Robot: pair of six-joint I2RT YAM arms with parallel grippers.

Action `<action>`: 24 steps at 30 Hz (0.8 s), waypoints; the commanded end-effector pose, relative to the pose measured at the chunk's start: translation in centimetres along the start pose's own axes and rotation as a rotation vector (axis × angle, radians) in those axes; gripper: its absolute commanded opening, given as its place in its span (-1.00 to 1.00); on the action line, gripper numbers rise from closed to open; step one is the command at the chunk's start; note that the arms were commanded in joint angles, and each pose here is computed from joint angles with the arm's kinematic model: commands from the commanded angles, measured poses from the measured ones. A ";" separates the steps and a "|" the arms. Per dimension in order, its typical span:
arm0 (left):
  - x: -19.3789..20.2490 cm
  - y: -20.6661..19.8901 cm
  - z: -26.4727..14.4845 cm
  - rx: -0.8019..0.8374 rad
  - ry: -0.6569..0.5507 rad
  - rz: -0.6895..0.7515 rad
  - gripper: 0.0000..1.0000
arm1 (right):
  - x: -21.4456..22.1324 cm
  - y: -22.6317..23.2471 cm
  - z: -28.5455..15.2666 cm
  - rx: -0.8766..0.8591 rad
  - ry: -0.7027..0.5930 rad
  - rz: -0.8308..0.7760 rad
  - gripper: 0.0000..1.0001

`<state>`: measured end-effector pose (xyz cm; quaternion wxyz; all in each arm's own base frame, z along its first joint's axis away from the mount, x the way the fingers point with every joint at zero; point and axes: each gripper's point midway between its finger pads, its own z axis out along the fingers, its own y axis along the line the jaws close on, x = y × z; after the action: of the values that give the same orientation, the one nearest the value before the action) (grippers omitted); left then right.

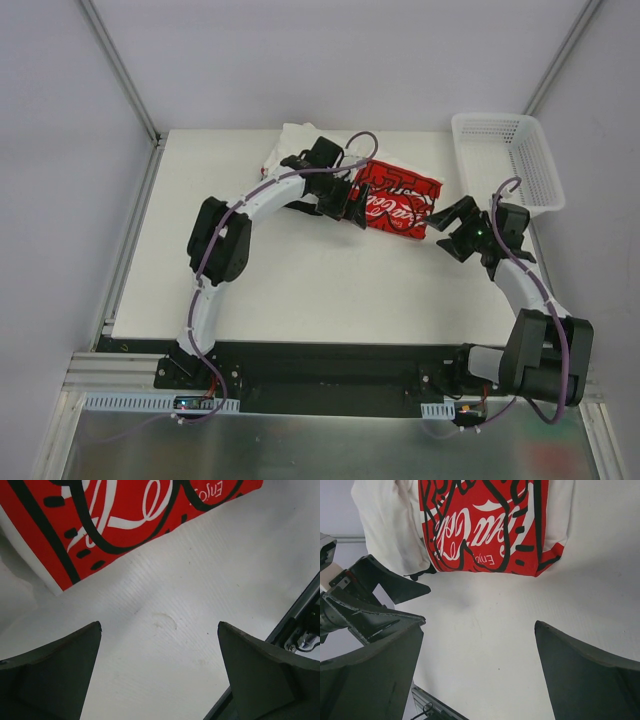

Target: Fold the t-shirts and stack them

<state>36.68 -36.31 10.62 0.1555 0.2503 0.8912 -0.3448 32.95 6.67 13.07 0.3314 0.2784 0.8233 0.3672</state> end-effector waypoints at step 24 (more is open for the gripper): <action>-2.5 4.5 0.5 -0.014 -0.020 -0.023 0.98 | -1.4 -4.0 7.4 0.035 0.019 0.087 0.93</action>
<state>40.03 -35.06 7.90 0.1483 0.2261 0.9031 -0.3337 36.04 6.36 4.99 0.2627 0.3371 0.8265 0.3664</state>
